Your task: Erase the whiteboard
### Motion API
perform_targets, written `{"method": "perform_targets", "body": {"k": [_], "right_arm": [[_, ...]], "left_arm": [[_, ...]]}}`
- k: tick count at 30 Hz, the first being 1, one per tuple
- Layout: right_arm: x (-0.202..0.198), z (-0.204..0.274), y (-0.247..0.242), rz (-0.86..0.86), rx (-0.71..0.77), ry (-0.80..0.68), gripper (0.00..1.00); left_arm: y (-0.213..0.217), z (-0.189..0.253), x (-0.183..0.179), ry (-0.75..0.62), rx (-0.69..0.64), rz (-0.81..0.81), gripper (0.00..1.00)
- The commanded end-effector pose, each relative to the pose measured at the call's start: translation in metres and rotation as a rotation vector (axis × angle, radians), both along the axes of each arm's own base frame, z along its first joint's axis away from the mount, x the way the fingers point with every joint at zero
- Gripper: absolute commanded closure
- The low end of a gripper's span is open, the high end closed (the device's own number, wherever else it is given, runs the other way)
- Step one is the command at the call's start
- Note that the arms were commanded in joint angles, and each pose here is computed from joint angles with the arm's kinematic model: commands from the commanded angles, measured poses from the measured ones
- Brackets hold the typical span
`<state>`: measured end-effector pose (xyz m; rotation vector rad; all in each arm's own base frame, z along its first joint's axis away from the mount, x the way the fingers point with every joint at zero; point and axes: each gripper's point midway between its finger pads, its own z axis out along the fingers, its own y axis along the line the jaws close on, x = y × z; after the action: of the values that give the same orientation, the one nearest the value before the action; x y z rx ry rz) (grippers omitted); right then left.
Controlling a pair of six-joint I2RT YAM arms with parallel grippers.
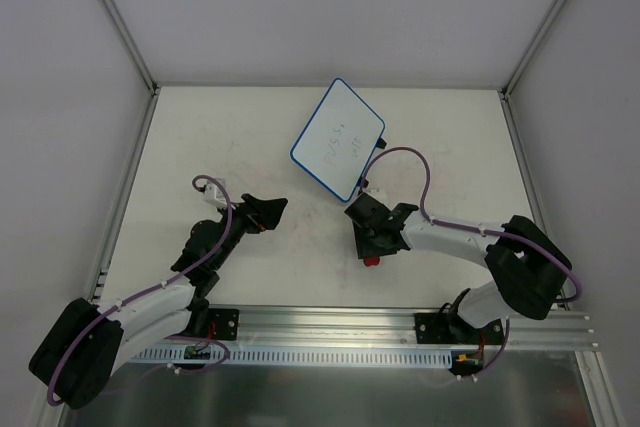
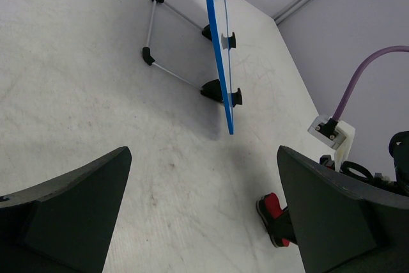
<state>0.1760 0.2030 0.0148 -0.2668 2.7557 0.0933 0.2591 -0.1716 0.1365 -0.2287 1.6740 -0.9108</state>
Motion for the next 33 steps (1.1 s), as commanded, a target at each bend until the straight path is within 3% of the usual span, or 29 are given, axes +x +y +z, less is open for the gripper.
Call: {"method": "perform_targets", "body": {"k": [1,9,18,33], "right_arm": [[0.01,0.014,0.004,0.009,0.017,-0.052,0.52],[0.015,0.018,0.005,0.013,0.005,-0.072,0.56],[0.022,0.023,0.005,0.016,-0.001,-0.1,0.5],[0.022,0.022,0.006,0.022,-0.006,-0.074,0.52]], "left_arm": [[0.003,0.003,0.001,-0.021,-0.009,0.009,0.01],[0.003,0.002,0.001,-0.019,-0.006,0.007,0.01],[0.002,0.004,0.001,-0.022,-0.006,0.004,0.01],[0.001,0.004,0.001,-0.022,-0.004,0.001,0.01]]}}
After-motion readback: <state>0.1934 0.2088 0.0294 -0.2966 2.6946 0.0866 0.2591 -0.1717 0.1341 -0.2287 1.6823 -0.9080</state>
